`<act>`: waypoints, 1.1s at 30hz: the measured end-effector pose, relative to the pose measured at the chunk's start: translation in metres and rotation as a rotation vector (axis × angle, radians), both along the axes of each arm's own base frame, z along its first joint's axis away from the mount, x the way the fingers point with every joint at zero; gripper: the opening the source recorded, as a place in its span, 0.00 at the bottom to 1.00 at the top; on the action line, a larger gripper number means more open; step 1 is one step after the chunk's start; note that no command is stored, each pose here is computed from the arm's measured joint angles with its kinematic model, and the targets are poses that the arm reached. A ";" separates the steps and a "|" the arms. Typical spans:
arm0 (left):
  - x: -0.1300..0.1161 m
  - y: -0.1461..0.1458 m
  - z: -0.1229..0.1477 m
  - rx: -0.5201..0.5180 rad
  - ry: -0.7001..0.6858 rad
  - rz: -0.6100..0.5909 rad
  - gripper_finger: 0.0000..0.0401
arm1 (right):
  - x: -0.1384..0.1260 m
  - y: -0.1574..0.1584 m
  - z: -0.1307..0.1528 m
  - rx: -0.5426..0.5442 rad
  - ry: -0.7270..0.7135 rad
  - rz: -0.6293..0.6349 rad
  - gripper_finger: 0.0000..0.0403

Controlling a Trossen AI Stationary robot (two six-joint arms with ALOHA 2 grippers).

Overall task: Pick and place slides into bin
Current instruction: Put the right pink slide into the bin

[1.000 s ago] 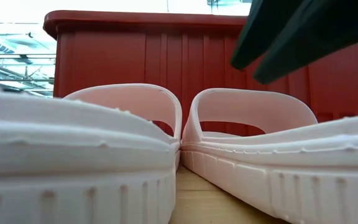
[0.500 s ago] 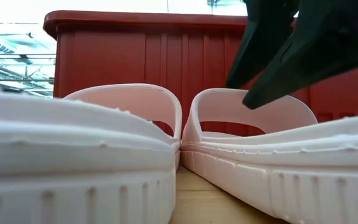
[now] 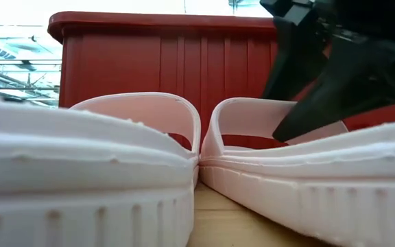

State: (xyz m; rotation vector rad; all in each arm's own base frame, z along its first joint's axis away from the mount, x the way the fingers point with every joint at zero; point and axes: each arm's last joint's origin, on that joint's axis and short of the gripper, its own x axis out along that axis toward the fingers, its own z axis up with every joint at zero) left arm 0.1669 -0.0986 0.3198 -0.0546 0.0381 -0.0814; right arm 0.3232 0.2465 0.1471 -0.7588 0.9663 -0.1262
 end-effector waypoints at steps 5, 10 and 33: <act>0.000 0.000 0.000 0.001 0.000 0.000 0.46 | 0.003 -0.003 0.000 -0.008 -0.017 -0.017 0.32; 0.000 0.000 0.000 0.001 0.000 0.000 0.46 | 0.005 -0.006 0.000 0.000 -0.021 -0.032 0.32; 0.000 0.000 0.000 0.010 -0.001 0.000 0.46 | 0.019 -0.011 0.002 0.071 -0.043 -0.015 0.02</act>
